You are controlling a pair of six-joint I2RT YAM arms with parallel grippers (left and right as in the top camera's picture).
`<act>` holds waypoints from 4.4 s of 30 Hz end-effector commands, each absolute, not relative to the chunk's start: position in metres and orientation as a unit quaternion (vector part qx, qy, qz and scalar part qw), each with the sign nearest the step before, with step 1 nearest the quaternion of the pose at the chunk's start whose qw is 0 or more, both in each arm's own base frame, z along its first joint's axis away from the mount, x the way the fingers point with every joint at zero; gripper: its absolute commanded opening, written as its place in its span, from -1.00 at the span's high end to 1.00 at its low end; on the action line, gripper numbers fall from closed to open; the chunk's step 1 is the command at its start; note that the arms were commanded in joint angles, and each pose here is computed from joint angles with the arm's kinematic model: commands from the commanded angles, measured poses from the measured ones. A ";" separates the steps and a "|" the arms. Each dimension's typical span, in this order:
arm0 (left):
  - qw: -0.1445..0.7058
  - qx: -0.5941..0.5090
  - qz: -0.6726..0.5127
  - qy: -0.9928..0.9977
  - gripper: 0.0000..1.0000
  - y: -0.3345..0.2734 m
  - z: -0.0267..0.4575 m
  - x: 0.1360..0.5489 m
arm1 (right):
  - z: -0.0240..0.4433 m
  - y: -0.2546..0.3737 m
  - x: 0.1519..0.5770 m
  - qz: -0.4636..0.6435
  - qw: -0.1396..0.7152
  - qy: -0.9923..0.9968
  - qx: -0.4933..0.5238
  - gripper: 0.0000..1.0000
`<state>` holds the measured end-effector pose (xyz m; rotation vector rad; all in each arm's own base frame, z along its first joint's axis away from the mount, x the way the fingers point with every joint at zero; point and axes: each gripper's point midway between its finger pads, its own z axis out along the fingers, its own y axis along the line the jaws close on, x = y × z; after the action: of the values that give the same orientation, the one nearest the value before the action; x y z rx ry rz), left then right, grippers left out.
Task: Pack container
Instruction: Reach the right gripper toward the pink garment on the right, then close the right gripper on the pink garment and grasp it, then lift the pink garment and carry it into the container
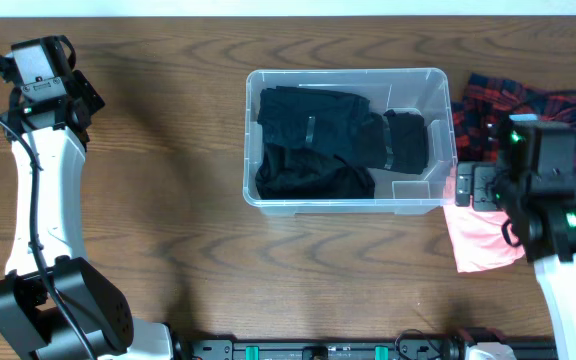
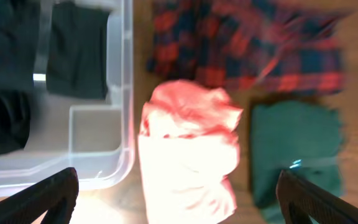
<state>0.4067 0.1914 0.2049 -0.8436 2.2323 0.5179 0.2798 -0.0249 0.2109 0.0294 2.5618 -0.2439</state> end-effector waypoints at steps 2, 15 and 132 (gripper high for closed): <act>0.347 -0.328 0.205 0.855 -0.96 0.194 0.210 0.405 | 0.199 -0.006 0.287 -0.022 0.252 0.967 0.016 -0.99; 0.347 -0.328 0.205 0.855 -0.96 0.194 0.210 0.405 | 0.196 -0.030 0.284 -0.025 0.246 0.962 0.117 -0.99; 0.347 -0.328 0.205 0.855 -0.96 0.194 0.210 0.405 | 0.211 0.132 0.393 0.101 0.307 0.946 -0.023 0.97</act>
<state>0.4068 0.1913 0.2049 -0.8434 2.2324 0.5175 0.3915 0.1279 0.2178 0.0796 2.4920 0.3494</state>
